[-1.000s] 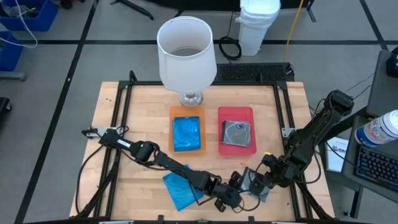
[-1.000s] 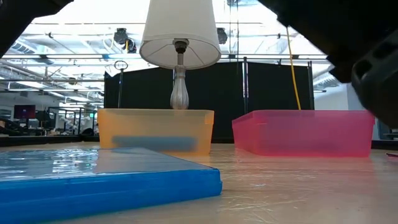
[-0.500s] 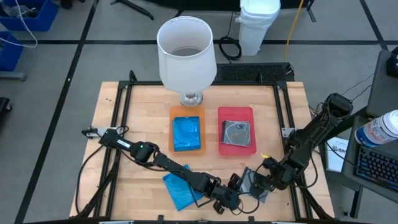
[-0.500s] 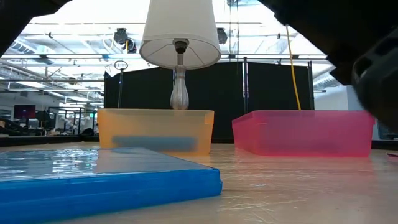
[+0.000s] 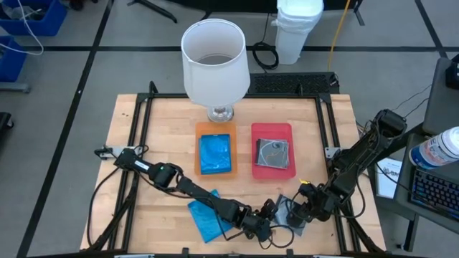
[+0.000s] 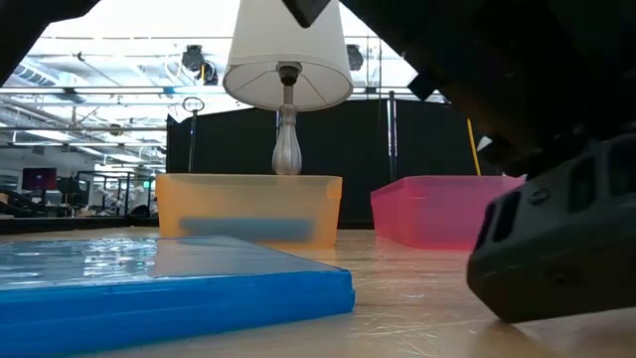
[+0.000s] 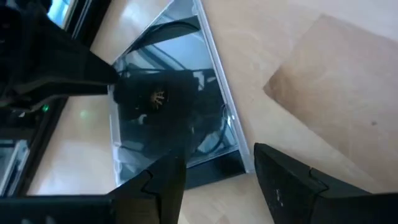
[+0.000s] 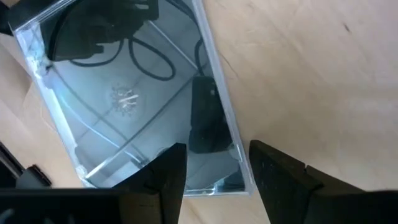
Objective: Pick & place jewel cases by type
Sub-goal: Put the black CD case into the red bin
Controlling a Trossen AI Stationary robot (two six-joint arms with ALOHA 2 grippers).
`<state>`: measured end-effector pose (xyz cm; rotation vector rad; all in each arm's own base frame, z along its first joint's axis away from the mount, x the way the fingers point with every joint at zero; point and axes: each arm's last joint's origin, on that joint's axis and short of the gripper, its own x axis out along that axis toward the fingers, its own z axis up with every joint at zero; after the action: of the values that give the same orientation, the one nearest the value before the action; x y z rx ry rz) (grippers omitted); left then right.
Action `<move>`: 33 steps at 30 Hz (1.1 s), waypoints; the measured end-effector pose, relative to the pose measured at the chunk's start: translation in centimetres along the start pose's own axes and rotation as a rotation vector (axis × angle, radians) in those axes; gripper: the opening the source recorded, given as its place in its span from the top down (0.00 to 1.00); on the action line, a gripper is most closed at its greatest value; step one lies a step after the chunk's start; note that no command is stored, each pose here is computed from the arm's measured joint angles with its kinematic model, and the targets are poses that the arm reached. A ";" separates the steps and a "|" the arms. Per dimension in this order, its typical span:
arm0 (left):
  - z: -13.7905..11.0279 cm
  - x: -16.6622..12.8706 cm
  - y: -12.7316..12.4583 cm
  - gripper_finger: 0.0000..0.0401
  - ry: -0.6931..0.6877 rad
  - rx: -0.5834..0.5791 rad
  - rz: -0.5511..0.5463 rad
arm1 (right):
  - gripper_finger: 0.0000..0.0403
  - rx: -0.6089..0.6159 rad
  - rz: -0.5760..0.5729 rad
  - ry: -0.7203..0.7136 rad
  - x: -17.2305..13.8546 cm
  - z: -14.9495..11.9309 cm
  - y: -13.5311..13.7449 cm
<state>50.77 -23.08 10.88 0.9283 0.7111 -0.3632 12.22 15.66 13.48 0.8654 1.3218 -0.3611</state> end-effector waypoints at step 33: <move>-0.2 0.6 0.7 0.51 -0.047 -0.007 0.075 | 0.58 -0.125 0.173 -0.009 1.8 -0.3 2.1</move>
<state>51.54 -22.54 10.82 0.9344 0.6324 -0.3155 13.86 17.71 12.51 0.8641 1.2374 -0.1453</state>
